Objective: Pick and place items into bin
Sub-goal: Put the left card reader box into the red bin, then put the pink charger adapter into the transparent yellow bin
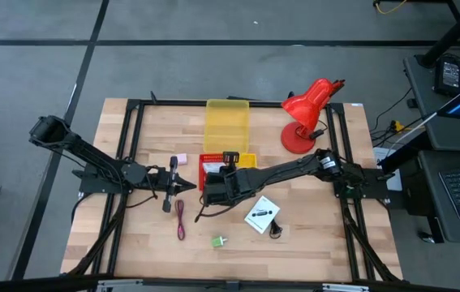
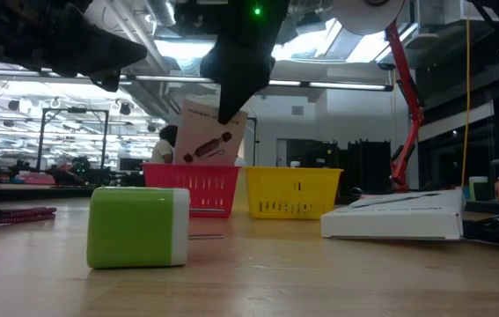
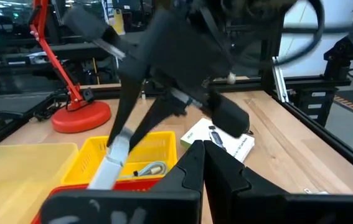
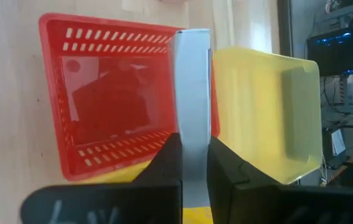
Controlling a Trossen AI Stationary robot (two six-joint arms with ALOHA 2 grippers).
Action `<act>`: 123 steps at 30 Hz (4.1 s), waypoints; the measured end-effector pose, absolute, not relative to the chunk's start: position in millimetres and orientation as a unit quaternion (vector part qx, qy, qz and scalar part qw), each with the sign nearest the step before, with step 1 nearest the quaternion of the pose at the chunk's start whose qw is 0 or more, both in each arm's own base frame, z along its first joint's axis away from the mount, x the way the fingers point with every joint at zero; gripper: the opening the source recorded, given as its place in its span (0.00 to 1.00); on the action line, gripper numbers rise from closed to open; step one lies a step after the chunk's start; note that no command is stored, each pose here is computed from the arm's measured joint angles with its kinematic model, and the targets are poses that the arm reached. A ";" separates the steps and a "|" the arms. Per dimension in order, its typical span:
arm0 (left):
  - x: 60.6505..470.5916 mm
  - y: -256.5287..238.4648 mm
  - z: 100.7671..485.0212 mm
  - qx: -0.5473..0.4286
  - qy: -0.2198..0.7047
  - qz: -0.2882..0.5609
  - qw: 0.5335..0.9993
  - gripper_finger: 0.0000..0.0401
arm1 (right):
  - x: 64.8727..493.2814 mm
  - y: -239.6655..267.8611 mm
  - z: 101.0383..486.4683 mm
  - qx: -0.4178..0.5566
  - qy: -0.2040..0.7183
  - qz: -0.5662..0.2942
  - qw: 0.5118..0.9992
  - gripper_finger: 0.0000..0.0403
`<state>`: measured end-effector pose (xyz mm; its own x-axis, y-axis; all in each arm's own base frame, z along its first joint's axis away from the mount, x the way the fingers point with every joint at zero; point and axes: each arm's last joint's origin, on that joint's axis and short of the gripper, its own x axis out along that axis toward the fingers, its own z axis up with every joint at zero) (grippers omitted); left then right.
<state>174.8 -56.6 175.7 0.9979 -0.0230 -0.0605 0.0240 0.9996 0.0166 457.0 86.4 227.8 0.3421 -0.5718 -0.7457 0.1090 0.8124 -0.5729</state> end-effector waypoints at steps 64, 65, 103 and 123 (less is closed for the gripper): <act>174.8 -56.8 175.7 -0.010 0.031 -0.015 0.999 0.01 | 468.7 86.3 230.0 -0.178 0.536 -0.145 0.812 0.23; 174.8 -56.8 175.7 -0.010 0.030 -0.015 0.999 0.01 | 468.6 86.4 230.4 -0.178 0.536 -0.145 0.813 0.23; 175.5 -51.8 166.3 -0.001 0.084 0.027 0.996 0.01 | 318.8 67.7 229.3 -0.111 0.163 -0.162 0.967 0.00; 208.1 -21.5 215.8 0.026 0.381 0.140 0.914 0.02 | 252.9 48.1 173.9 -0.073 0.022 -0.054 0.996 0.00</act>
<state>208.1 -21.5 215.8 0.6711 0.2755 -0.6883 -0.2353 0.9595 0.1547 252.9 48.1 173.9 0.9932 -0.1112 -0.0358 0.1048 0.9835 -0.1472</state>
